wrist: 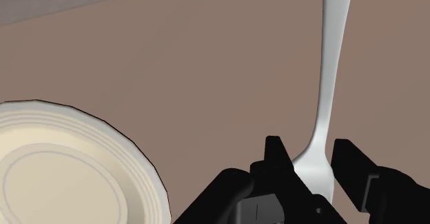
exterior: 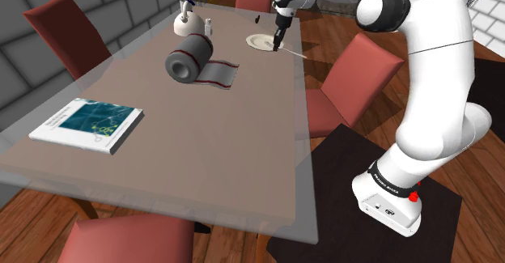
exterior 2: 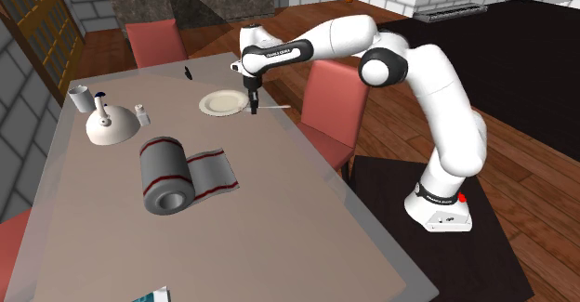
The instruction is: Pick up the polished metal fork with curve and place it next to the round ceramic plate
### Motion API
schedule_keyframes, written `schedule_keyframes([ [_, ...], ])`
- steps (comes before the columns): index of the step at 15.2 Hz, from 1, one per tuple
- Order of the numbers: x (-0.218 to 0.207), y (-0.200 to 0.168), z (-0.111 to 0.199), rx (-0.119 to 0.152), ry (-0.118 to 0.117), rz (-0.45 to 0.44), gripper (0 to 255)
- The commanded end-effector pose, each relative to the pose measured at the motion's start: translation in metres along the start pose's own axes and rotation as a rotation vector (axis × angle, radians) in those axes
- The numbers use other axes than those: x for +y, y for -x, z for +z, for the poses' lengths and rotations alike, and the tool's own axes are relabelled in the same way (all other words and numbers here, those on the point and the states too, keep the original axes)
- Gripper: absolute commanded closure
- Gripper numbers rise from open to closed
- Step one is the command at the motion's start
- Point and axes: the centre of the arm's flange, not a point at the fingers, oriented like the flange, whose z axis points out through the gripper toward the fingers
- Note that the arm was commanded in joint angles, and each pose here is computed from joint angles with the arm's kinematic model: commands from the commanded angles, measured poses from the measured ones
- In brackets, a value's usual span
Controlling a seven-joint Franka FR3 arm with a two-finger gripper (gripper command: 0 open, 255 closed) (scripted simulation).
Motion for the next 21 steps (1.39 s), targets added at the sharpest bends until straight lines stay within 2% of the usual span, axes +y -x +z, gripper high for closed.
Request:
schedule_keyframes([
  [1,0.012,0.002,0.007,0.000,0.000,-0.001,255],
  [14,0.013,0.008,0.078,0.000,0.000,-0.001,255],
  [21,0.013,0.008,0.078,0.000,0.000,-0.001,255],
])
